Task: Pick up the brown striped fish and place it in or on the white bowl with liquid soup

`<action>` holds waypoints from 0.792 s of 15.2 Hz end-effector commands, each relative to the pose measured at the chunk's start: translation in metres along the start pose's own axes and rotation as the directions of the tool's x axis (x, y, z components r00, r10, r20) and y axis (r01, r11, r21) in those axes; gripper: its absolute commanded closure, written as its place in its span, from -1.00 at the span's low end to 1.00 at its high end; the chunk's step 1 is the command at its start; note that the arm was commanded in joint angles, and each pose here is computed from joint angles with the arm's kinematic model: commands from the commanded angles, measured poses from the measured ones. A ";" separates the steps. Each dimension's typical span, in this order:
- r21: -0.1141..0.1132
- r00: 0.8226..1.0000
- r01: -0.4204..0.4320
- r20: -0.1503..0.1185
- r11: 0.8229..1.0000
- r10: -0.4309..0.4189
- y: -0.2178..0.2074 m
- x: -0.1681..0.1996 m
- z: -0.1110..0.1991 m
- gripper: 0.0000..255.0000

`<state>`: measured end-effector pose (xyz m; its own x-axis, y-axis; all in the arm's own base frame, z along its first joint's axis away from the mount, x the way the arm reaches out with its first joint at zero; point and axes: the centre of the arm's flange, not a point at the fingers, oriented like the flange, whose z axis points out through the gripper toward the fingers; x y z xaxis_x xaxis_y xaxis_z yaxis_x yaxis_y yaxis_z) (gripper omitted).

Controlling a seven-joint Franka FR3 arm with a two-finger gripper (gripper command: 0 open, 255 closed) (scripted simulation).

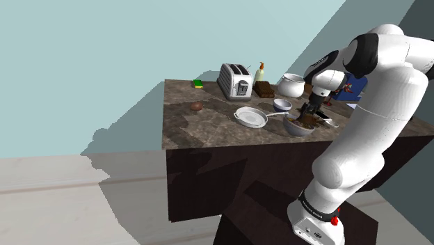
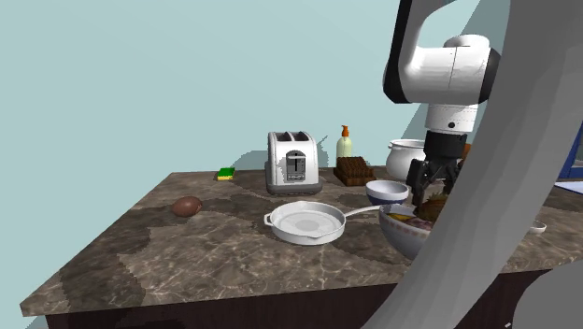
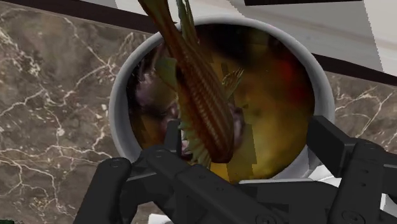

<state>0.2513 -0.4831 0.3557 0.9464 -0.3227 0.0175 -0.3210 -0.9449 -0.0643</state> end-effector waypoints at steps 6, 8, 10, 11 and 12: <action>0.000 1.000 0.000 0.000 1.000 0.000 0.000 0.000 -0.051 -1.00; 0.000 1.000 0.000 0.000 1.000 0.000 0.000 0.000 -0.051 -1.00; 0.000 1.000 0.000 0.000 1.000 0.000 0.000 0.000 -0.051 -1.00; 0.000 1.000 0.000 0.000 1.000 0.000 0.000 0.000 -0.051 -1.00; 0.000 1.000 0.000 0.000 1.000 0.000 0.000 0.000 -0.051 -1.00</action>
<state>0.2495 -0.4861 0.4061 0.9463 -0.3227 0.0175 -0.3210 -0.9449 -0.0645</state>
